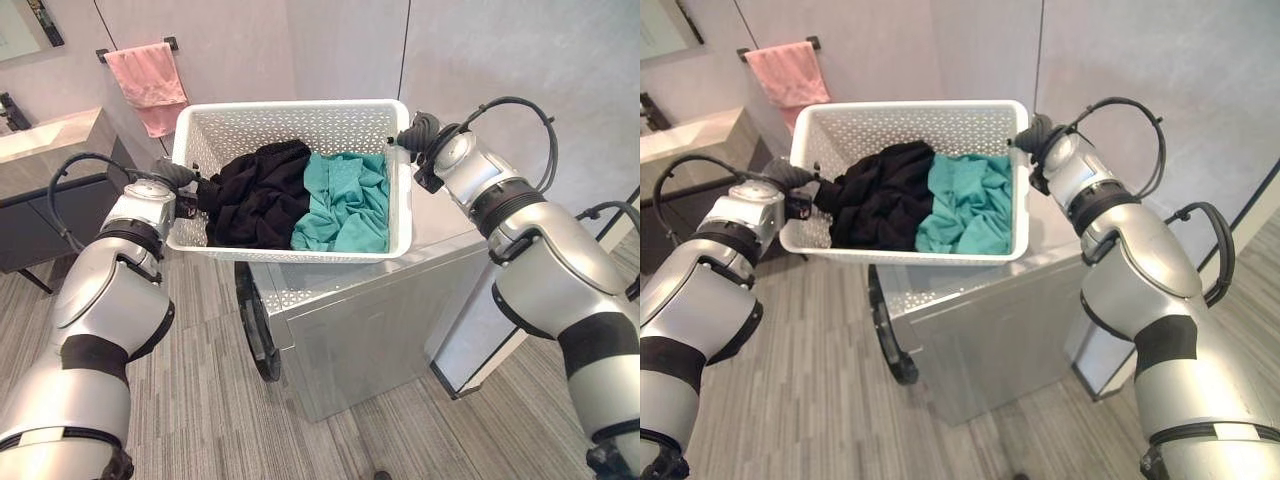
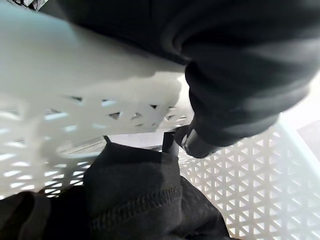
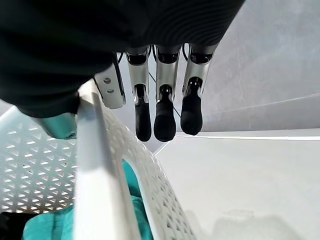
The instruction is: Grab the laundry basket,head to the washer,open it,put in the laundry and shut it.
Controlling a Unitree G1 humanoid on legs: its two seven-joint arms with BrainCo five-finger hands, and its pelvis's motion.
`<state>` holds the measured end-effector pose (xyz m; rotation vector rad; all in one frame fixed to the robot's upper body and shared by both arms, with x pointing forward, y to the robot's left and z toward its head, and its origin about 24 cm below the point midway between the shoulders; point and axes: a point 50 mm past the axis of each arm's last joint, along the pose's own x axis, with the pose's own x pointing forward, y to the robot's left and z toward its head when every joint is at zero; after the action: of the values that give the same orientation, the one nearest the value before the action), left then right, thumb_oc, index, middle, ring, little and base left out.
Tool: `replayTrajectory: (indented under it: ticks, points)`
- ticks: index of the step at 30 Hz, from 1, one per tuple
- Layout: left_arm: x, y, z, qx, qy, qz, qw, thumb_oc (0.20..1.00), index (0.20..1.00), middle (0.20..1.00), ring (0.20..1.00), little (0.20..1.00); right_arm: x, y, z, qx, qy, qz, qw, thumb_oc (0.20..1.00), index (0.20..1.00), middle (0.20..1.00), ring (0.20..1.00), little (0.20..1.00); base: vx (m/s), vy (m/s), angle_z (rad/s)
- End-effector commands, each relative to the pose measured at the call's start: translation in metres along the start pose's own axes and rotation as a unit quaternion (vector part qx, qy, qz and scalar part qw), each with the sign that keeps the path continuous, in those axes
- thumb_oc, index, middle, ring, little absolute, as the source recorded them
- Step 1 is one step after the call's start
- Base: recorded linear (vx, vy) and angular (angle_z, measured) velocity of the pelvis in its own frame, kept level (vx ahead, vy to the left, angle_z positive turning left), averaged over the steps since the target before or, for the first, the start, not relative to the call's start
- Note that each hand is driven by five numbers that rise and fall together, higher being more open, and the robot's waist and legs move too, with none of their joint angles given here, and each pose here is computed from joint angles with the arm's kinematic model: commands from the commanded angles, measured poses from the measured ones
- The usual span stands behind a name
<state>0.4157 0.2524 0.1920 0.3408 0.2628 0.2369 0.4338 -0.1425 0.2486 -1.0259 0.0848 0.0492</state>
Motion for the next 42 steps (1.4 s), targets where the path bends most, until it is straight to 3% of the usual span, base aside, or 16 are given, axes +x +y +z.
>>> replayTrajectory:
  ticks: [1, 11, 12, 13, 14, 15, 17, 32, 34, 42]
  points:
    - [-0.026, -0.066, 0.109, 0.002, -0.172, -0.105, 0.980, 0.200, 0.200, 0.200, 0.200, 0.200, -0.014, 0.027, 0.103, -0.045, -0.123, 0.056, 0.990, 0.200, 0.200, 0.200, 0.200, 0.200, 0.00, 0.000, 0.00]
    - [-0.033, -0.092, 0.114, 0.004, -0.194, -0.125, 0.973, 0.200, 0.200, 0.200, 0.200, 0.200, -0.013, 0.033, 0.101, -0.041, -0.123, 0.058, 0.990, 0.213, 0.213, 0.213, 0.213, 0.213, -0.04, -0.012, 0.02]
    - [-0.033, -0.093, 0.114, 0.004, -0.195, -0.126, 0.973, 0.200, 0.200, 0.200, 0.200, 0.200, -0.013, 0.032, 0.100, -0.042, -0.121, 0.056, 0.990, 0.536, 0.536, 0.536, 0.536, 0.536, -0.03, -0.007, 0.03]
    - [-0.033, -0.093, 0.114, 0.004, -0.195, -0.126, 0.973, 0.200, 0.200, 0.200, 0.200, 0.200, -0.013, 0.032, 0.099, -0.042, -0.121, 0.056, 0.990, 0.536, 0.536, 0.536, 0.536, 0.536, 0.00, 0.000, 0.00]
    - [-0.035, -0.098, 0.116, 0.006, -0.202, -0.128, 0.971, 0.404, 0.404, 0.404, 0.404, 0.404, -0.011, 0.030, 0.095, -0.047, -0.114, 0.050, 0.991, 1.000, 1.000, 1.000, 1.000, 1.000, 0.00, 0.000, 0.00]
    - [-0.035, -0.098, 0.115, 0.006, -0.202, -0.128, 0.971, 0.545, 0.545, 0.545, 0.545, 0.545, -0.011, 0.028, 0.094, -0.050, -0.112, 0.045, 0.991, 1.000, 1.000, 1.000, 1.000, 1.000, 0.00, 0.000, 0.00]
    - [-0.035, -0.100, 0.115, 0.013, -0.204, -0.127, 0.971, 1.000, 1.000, 1.000, 1.000, 1.000, -0.011, 0.026, 0.094, -0.054, -0.110, 0.040, 0.992, 1.000, 1.000, 1.000, 1.000, 1.000, 0.00, 0.000, 0.00]
    - [-0.041, -0.118, 0.118, 0.003, -0.221, -0.113, 0.969, 1.000, 1.000, 1.000, 1.000, 1.000, -0.012, 0.032, 0.098, -0.063, -0.125, 0.024, 0.990, 1.000, 1.000, 1.000, 1.000, 1.000, -0.02, -0.001, -0.02]
    - [-0.041, -0.116, 0.119, 0.034, -0.227, -0.094, 0.969, 1.000, 1.000, 1.000, 1.000, 1.000, -0.011, 0.028, 0.096, -0.051, -0.127, 0.008, 0.991, 1.000, 1.000, 1.000, 1.000, 1.000, -0.02, 0.000, -0.09]
    - [-0.041, -0.123, 0.112, -0.002, -0.221, -0.095, 0.971, 1.000, 1.000, 1.000, 1.000, 1.000, -0.014, 0.035, 0.106, -0.023, -0.151, 0.009, 0.988, 1.000, 1.000, 1.000, 1.000, 1.000, 0.02, -0.005, -0.08]
